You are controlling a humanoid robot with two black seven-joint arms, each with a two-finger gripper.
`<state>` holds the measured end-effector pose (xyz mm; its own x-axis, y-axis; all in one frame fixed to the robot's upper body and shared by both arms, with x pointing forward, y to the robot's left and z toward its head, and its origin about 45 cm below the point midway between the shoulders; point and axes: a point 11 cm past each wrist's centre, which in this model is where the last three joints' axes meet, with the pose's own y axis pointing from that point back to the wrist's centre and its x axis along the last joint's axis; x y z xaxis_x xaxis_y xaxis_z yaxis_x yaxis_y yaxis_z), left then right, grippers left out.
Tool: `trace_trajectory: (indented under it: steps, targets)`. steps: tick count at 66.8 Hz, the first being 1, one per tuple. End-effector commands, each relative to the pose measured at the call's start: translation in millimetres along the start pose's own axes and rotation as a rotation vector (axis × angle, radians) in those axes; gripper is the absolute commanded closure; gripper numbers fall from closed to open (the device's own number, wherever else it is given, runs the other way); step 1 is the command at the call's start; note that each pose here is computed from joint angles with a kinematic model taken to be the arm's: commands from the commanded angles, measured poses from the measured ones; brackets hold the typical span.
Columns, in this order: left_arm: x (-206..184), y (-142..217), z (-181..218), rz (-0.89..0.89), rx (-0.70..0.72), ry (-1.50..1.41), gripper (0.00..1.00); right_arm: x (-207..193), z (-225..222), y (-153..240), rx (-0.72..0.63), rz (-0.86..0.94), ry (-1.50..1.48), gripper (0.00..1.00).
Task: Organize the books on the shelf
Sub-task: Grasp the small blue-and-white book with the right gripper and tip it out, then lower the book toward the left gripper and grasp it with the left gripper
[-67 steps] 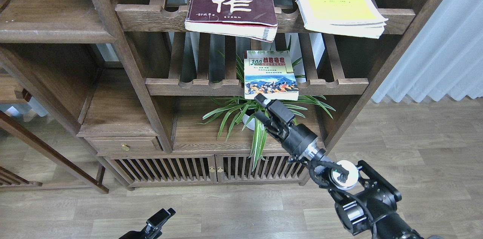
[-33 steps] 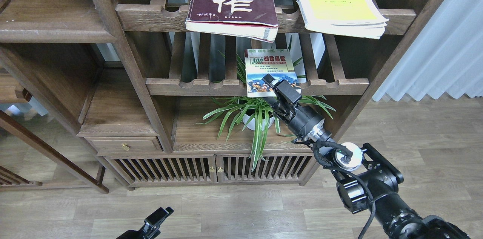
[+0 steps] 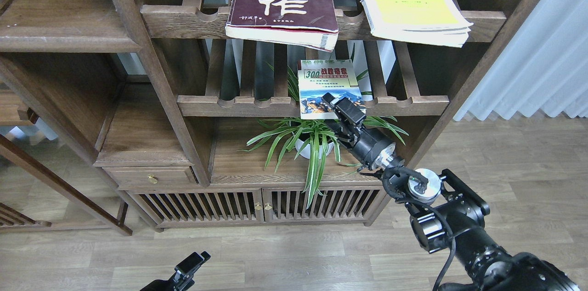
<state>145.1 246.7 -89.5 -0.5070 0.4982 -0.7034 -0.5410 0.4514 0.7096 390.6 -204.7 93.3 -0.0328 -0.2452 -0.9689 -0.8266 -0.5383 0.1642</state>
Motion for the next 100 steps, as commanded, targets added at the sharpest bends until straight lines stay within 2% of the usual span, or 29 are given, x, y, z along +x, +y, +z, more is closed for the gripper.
trace_trajectory:
  steps: [1,13,25,26,33,40,49,65,74,77,86,100]
  targets:
    - [0.1,0.0,-0.2,0.000,0.002,-0.001,0.00,-2.3,-8.1,-3.8,0.024,0.008,0.009,0.01]
    - [-0.5,-0.3,0.4,-0.001,0.001,-0.001,0.00,-4.4,-11.8,-6.4,0.036,0.019,0.008,0.07]
    - [0.1,0.0,-0.2,0.000,0.002,-0.001,0.00,-2.2,-11.5,-4.7,0.040,0.021,0.004,0.27]
    - [0.1,0.0,-0.4,0.000,0.003,-0.001,0.00,-1.8,-10.7,-3.8,0.041,0.016,0.004,0.38]
    - [0.5,0.4,0.4,0.001,0.001,-0.002,0.00,-4.8,-10.9,-3.5,0.045,-0.011,0.007,0.53]
    - [0.1,0.0,-0.2,0.000,0.002,-0.001,0.00,-10.6,-9.8,-1.9,0.043,-0.077,0.028,0.73]
    - [0.1,0.0,-0.2,0.000,0.002,-0.001,0.00,-5.8,-7.7,1.5,0.045,-0.070,0.015,0.95]
    - [0.5,0.4,0.3,0.001,0.002,-0.002,0.00,-5.0,-0.7,5.0,0.034,-0.083,-0.001,0.97]
    - [-0.2,0.1,0.9,0.000,0.001,-0.002,0.00,-6.1,23.8,18.4,-0.001,-0.137,-0.054,0.97]
    - [0.7,1.2,2.3,0.001,-0.003,-0.002,0.00,-13.8,49.2,32.1,-0.062,-0.201,-0.100,0.96]
    - [2.1,3.1,5.6,0.004,-0.008,-0.003,0.00,-10.8,59.6,67.3,-0.100,-0.224,-0.116,0.96]
    - [5.7,5.0,-1.0,0.006,0.001,0.006,0.00,29.2,74.2,123.7,-0.138,-0.106,-0.133,0.96]
